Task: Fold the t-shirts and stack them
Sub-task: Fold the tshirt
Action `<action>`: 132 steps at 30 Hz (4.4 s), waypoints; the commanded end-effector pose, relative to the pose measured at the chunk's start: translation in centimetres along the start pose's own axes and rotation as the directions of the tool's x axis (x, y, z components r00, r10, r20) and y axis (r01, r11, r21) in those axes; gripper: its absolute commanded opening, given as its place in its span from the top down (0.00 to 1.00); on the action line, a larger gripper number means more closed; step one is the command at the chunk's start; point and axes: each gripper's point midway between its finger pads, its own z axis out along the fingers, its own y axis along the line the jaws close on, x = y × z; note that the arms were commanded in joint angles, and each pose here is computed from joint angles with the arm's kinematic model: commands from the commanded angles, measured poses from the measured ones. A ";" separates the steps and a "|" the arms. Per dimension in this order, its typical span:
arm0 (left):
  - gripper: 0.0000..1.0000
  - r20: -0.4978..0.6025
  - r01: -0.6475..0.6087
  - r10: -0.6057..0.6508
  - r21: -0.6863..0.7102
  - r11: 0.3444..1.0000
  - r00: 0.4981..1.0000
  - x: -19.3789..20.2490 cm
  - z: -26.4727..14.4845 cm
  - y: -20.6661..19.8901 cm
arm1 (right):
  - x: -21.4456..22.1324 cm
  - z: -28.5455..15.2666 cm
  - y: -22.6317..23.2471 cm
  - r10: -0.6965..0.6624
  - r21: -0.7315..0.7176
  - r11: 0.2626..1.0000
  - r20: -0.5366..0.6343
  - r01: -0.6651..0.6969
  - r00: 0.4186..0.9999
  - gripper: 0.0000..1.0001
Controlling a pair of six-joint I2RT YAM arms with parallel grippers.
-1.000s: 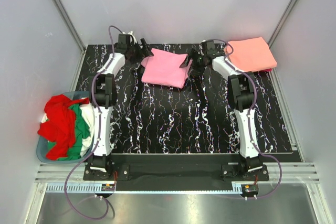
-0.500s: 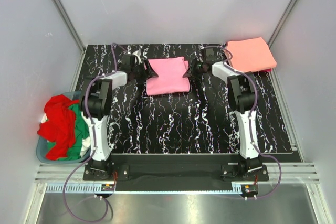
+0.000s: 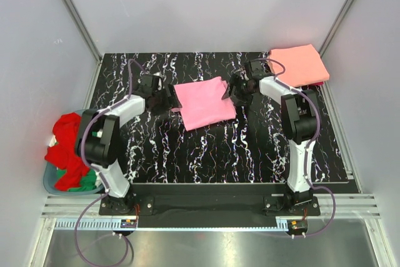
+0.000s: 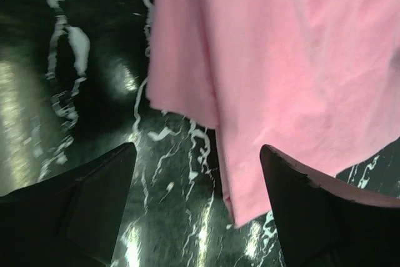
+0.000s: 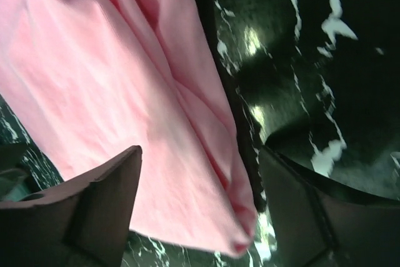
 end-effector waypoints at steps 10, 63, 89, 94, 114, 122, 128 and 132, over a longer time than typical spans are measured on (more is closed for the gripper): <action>0.23 0.184 -0.063 0.077 -0.081 0.995 0.980 -7.7 -2.2 -1.3 | -5.9 -4.7 3.0 -0.147 0.055 0.988 0.099 0.142 0.984 0.20; 0.40 0.138 -0.039 0.032 0.046 0.998 0.990 -11.2 7.3 -2.5 | -11.8 -2.5 9.9 -0.179 -0.116 0.969 0.268 0.216 0.947 0.41; 0.53 0.149 -0.046 0.030 0.103 0.994 0.988 -12.4 7.4 -4.1 | -9.4 2.6 9.0 -0.163 -0.137 0.973 0.160 0.186 0.974 0.60; 0.52 0.125 -0.054 0.040 0.112 0.992 0.991 -12.5 7.8 -4.4 | -9.1 3.0 9.0 -0.158 -0.148 0.973 0.143 0.179 0.977 0.69; 1.00 0.155 -0.092 0.065 0.168 0.981 0.986 -16.8 4.7 -8.6 | -11.8 -1.6 11.2 -0.157 -0.191 0.962 0.207 0.197 0.966 1.00; 1.00 0.261 -0.169 0.094 0.279 0.945 0.961 -18.7 -6.6 -14.8 | -11.0 -12.5 14.0 -0.181 -0.220 0.942 0.308 0.255 0.934 1.00; 1.00 0.279 -0.154 0.082 0.248 0.956 0.957 -9.2 -15.3 -12.3 | -1.2 -20.1 11.2 -0.125 -0.251 0.943 0.338 0.217 0.933 1.00; 0.83 0.149 -0.066 0.034 0.218 0.974 0.988 0.7 -16.4 -8.6 | 7.8 -23.0 10.1 -0.062 -0.313 0.937 0.286 0.155 0.956 0.79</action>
